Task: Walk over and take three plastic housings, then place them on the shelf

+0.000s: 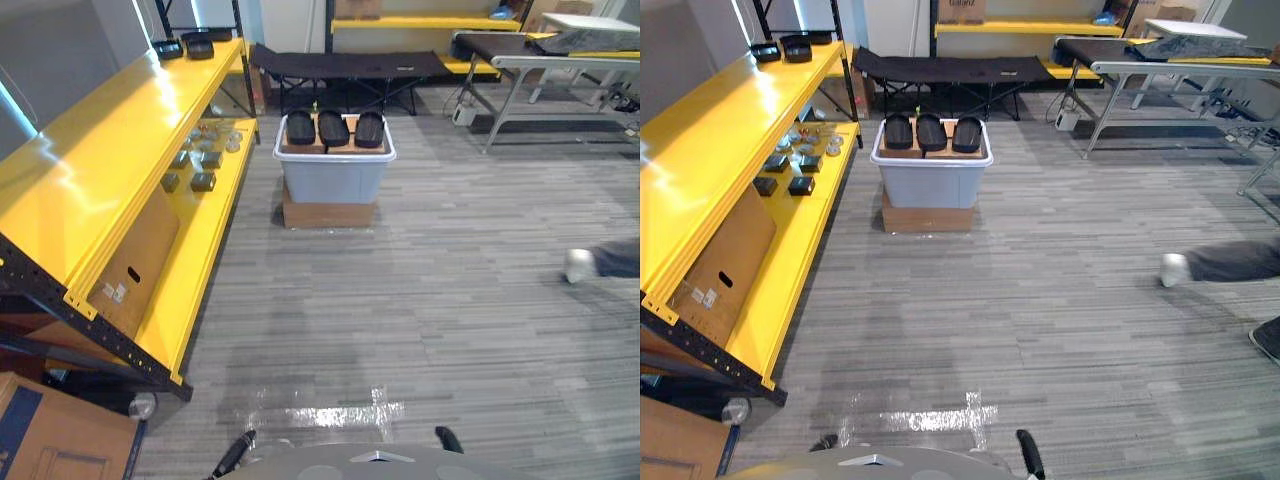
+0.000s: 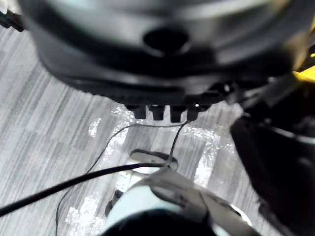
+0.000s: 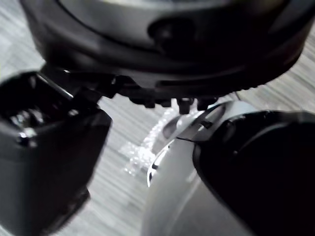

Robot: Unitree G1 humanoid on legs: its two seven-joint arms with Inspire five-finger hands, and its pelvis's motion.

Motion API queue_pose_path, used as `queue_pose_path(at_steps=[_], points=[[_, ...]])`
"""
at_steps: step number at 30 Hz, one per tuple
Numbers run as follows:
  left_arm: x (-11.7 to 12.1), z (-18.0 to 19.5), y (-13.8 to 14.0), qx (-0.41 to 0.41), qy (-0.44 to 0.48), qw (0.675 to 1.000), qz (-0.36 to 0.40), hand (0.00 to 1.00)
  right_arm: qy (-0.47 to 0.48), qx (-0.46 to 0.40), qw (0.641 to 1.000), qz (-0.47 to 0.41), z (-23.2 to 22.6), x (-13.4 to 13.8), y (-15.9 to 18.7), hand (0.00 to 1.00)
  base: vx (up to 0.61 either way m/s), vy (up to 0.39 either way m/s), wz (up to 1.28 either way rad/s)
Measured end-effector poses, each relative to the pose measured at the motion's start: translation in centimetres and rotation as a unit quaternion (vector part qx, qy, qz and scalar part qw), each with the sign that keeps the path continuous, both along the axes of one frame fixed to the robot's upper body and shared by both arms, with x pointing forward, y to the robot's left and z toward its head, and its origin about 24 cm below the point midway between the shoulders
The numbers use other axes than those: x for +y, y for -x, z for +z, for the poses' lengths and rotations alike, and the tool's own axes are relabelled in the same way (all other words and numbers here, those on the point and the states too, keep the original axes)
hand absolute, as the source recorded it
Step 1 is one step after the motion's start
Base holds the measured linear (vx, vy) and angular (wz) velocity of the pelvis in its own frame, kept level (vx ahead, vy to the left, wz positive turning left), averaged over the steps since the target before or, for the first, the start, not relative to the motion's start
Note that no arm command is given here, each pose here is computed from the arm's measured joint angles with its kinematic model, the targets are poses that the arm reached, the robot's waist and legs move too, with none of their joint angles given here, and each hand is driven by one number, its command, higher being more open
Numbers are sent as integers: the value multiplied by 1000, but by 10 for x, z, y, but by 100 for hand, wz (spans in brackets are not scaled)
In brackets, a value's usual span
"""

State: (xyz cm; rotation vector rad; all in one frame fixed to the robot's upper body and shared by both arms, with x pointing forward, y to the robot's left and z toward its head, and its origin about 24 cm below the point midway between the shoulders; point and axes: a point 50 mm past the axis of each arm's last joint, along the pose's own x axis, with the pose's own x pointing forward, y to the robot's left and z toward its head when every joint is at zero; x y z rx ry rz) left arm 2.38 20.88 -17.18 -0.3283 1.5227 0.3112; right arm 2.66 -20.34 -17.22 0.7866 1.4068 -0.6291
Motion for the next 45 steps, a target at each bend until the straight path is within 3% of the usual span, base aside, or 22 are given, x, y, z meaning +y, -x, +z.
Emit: queue_pose_path(at_steps=[13,17,19,22,27,38,45], points=[[3,4,-37,-71,9,997,3,100,46,-49,998,5,-1,2,-19,100,23,13,-1],[2,6,-50,-120,-11,993,12,100,106,-136,978,114,7,0,-54,100,-28,2,5],[-5,13,-70,-174,-10,985,8,100,135,-221,953,157,21,5,-89,100,-56,0,11],[-20,25,-99,-245,2,969,-8,100,162,-316,920,168,42,16,-129,100,-23,-7,4],[-38,34,-118,-293,33,956,-6,100,192,-381,890,161,59,17,-155,100,0,0,0],[-30,28,-97,-265,19,964,24,100,162,-328,925,102,43,9,-130,100,-17,0,-10],[-22,25,-86,-261,-3,965,-25,100,189,-303,930,90,39,-1,-114,100,-70,30,-6]])
